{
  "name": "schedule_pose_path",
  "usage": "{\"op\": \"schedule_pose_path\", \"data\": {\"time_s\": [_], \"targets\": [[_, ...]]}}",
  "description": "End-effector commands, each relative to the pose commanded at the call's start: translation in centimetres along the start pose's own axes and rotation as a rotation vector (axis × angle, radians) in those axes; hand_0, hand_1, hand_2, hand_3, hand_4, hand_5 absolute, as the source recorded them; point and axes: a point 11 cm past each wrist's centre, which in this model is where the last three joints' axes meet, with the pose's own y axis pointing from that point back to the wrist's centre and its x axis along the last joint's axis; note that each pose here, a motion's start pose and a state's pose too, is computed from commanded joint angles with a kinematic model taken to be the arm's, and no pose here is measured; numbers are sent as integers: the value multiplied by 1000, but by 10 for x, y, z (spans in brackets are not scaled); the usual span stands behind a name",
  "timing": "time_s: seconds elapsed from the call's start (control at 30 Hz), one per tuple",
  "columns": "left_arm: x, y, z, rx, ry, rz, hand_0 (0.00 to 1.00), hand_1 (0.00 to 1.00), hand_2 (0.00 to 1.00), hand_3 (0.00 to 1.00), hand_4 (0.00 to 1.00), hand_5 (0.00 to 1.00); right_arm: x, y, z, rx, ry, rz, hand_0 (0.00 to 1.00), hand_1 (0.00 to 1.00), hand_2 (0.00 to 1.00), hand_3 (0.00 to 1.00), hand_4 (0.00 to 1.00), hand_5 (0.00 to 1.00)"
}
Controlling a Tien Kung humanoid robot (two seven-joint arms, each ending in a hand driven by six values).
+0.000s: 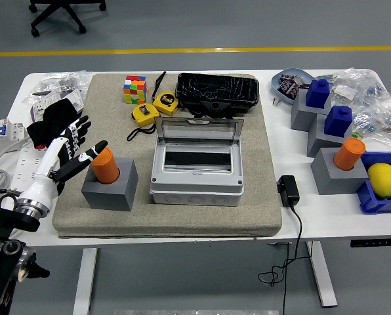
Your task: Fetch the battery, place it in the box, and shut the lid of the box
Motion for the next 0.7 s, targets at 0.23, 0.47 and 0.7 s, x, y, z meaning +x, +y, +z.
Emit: {"op": "schedule_pose_path", "data": {"time_s": [0.23, 0.47, 0.7], "targets": [[-6, -2, 1, 3, -42, -17, 972, 993, 998, 998, 998, 236, -1, 0, 0, 0, -2, -1, 783, 707, 718, 748, 998, 897], [-11, -3, 2, -9, -26, -18, 969, 981, 987, 998, 998, 175, 0, 0, 0, 1, -4, 1, 782, 707, 718, 748, 998, 896], [-21, -6, 0, -24, 62, -30, 914, 939, 955, 995, 998, 43, -1, 0, -1, 2, -5, 0, 783, 707, 718, 748, 998, 901]]}}
